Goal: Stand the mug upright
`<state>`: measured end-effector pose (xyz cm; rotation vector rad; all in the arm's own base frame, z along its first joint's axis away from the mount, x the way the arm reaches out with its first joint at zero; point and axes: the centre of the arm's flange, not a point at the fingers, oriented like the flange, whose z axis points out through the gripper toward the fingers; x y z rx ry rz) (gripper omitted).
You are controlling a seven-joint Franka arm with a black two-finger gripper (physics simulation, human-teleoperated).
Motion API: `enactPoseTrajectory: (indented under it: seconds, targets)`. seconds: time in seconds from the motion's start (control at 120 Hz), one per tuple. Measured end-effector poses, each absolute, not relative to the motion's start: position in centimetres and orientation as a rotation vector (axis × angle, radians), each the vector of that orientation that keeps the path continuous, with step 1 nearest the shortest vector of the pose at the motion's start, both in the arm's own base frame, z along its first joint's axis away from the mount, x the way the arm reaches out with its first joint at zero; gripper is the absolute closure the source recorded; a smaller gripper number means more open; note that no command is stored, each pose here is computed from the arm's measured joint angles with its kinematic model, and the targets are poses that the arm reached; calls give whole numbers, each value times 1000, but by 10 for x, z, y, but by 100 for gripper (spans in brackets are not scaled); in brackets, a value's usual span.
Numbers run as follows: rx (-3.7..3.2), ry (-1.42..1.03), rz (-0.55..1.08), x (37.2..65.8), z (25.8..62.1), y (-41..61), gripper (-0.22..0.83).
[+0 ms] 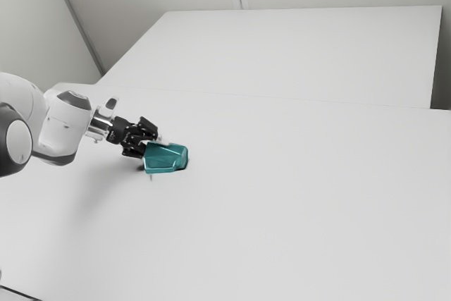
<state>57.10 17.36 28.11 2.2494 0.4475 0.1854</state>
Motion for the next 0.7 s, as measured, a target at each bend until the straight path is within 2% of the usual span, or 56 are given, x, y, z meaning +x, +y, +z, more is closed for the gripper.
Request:
enactPoseTrajectory:
  seconds: [0.05,0.225,0.7]
  targets:
    - [2250,450,184,571,281,174,50]
    - [2252,458,178,571,282,174,63]
    - [2215,458,222,580,300,169,74]
